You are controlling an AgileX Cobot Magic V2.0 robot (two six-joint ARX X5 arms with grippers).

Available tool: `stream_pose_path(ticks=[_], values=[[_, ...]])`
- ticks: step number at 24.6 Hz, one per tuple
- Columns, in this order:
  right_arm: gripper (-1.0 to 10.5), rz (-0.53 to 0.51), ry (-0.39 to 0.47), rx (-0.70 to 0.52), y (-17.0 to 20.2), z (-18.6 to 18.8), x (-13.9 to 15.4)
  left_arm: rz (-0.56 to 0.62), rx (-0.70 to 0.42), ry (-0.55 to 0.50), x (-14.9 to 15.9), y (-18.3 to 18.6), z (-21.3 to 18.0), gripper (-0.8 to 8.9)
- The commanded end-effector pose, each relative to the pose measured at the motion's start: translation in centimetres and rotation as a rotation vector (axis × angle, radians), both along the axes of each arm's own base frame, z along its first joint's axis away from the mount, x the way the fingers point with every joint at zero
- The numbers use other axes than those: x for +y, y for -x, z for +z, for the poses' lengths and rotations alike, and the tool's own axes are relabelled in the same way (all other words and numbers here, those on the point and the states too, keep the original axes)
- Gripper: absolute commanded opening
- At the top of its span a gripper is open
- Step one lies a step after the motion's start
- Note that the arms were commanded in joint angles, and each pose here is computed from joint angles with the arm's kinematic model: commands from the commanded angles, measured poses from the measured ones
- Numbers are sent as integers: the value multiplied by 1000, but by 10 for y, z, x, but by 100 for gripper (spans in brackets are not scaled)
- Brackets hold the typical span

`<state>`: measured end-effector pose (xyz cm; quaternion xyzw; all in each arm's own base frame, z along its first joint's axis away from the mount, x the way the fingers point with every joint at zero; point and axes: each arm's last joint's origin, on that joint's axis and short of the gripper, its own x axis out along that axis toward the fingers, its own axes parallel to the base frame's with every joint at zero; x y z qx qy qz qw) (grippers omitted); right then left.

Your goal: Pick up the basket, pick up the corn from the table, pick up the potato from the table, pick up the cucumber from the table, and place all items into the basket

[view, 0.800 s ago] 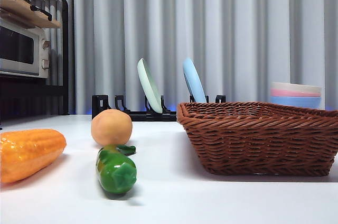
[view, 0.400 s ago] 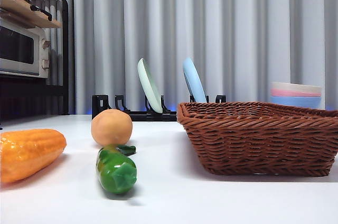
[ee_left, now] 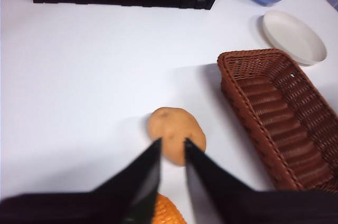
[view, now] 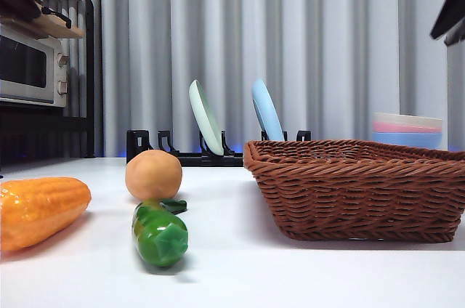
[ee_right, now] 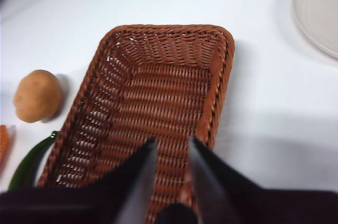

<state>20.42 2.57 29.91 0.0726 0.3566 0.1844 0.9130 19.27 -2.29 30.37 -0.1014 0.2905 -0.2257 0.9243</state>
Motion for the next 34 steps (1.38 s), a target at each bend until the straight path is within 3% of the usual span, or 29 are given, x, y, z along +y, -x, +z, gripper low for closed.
stream_pose_path(ticks=[1, 16, 19, 21, 25, 30, 34], values=[[386, 18, 19, 21, -6, -5, 1, -7, 10, -12, 0, -3, -2, 372], [374, 26, 37, 273, -70, -76, 6, -7, 36, -10, 0, -2, -4, 373], [370, 63, -13, 319, -82, -94, 9, -10, 49, -11, -1, -1, -5, 373], [290, 84, -56, 342, -88, -104, 11, -12, 54, -12, -1, -1, -6, 373], [-19, 91, -74, 362, -92, -112, 13, -13, 79, -13, -1, 1, -7, 373], [-16, 42, -114, 353, -92, -100, 12, -43, 120, 3, -11, -4, -12, 379], [-16, 37, -130, 258, -87, -71, 12, -92, 206, 38, -35, -25, -30, 399]])
